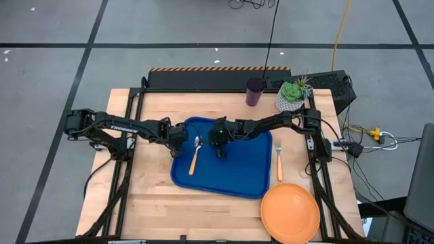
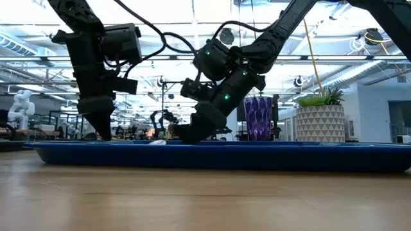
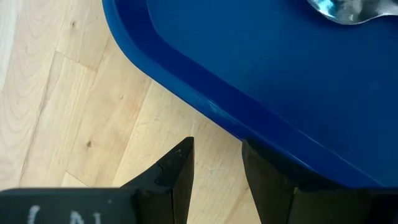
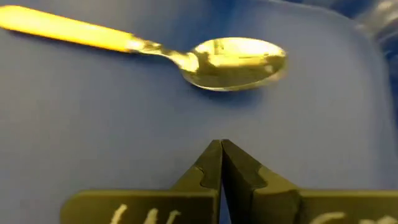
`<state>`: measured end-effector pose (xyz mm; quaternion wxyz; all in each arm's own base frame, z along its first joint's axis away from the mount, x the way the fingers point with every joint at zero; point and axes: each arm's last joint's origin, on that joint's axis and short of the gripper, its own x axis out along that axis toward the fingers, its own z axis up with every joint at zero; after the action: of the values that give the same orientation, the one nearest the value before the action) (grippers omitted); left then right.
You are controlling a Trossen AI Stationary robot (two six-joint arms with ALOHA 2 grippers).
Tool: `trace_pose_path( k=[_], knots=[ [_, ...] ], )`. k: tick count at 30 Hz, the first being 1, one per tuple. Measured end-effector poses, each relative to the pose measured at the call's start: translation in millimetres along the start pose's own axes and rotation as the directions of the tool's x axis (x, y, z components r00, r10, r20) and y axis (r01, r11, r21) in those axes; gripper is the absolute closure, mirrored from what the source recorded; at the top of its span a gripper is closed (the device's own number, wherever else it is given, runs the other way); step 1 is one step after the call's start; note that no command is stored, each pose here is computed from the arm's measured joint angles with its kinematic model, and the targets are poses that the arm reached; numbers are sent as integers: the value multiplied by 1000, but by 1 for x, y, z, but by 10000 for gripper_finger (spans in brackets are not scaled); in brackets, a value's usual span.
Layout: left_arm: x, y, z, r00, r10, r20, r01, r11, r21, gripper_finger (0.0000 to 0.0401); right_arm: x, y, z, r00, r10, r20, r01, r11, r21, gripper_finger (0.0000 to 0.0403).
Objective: Pick and place plate/cup/fork/spoon on tray
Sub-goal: Put the yellow spoon on the left of the blue serving tray
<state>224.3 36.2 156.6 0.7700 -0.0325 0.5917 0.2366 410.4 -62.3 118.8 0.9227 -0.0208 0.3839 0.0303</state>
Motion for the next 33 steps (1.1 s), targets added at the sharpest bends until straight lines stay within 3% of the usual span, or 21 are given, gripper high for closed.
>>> trace_pose_path(
  k=[8, 15, 25, 33],
  knots=[
    [0, 0, 0, 1000, 0, 2, 0, 1000, -1, 261, 2, 32, 22, 981, 65, 180, -59, 997, -42, 403],
    [0, 0, 0, 1000, -1, 2, 1, 1000, -1, 261, 8, 32, 24, 972, 38, 231, -32, 999, -30, 403],
    [0, -1, 0, 1000, -2, 4, 2, 1000, 2, 261, 42, 30, 31, 978, 75, 195, -69, 997, -38, 403],
    [0, -1, 0, 1000, -2, -1, 2, 1000, 12, 261, 33, 29, 34, 990, 79, 121, -73, 996, -48, 403]
  ],
)
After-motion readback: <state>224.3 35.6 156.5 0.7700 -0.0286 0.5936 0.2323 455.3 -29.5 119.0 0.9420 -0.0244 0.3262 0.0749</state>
